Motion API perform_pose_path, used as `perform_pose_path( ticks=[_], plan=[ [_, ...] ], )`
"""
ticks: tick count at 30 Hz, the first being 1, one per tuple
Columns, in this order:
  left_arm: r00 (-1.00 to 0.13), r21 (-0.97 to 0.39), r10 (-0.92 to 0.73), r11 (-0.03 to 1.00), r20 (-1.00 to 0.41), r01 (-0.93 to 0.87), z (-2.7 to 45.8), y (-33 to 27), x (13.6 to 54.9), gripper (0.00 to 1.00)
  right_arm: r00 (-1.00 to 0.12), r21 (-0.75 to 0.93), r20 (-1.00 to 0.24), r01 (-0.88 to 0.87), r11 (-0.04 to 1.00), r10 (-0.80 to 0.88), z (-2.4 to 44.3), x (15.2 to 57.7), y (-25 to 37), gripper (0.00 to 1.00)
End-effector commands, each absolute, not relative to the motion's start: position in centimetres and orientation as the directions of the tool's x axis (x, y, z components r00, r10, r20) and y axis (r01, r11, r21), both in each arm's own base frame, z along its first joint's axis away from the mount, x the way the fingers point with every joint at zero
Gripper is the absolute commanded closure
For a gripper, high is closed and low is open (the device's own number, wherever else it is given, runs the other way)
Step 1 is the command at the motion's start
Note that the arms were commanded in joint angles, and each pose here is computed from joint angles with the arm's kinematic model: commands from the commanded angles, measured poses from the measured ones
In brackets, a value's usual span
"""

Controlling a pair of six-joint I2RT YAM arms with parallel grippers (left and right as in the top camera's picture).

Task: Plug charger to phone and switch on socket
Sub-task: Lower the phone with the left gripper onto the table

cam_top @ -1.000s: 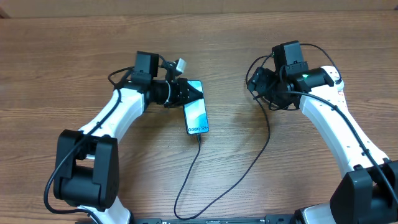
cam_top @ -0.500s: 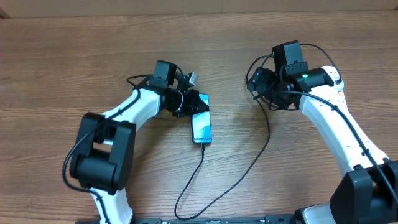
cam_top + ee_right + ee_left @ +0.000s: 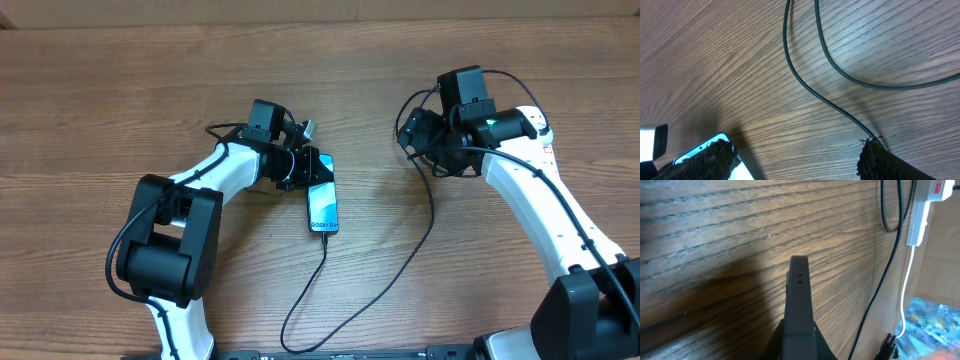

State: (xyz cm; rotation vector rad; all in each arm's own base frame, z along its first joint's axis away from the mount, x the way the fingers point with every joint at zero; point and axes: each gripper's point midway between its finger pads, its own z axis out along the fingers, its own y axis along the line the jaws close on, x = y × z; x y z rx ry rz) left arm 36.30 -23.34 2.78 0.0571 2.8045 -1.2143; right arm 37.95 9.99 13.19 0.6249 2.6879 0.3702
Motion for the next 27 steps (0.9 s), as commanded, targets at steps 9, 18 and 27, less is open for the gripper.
perform_pose_path(
  ticks=[9,18,27],
  plan=[
    [-0.998,-0.746,-0.003,0.665,0.055,-0.043,-1.0,-23.9,35.0,0.96,-0.833,0.32,-0.3,0.37,0.872,0.464,13.5,37.9,9.6,0.18],
    [-0.998,-0.744,-0.004,0.667,0.062,-0.049,-1.4,-23.9,34.9,0.93,-0.833,0.319,-0.301,0.37,0.872,0.464,13.5,37.9,9.6,0.18],
    [-0.998,-0.744,-0.004,0.667,0.062,-0.049,-1.4,-23.9,34.9,0.75,-0.833,0.319,-0.3,0.37,0.872,0.464,13.5,37.9,9.6,0.18]
  ],
)
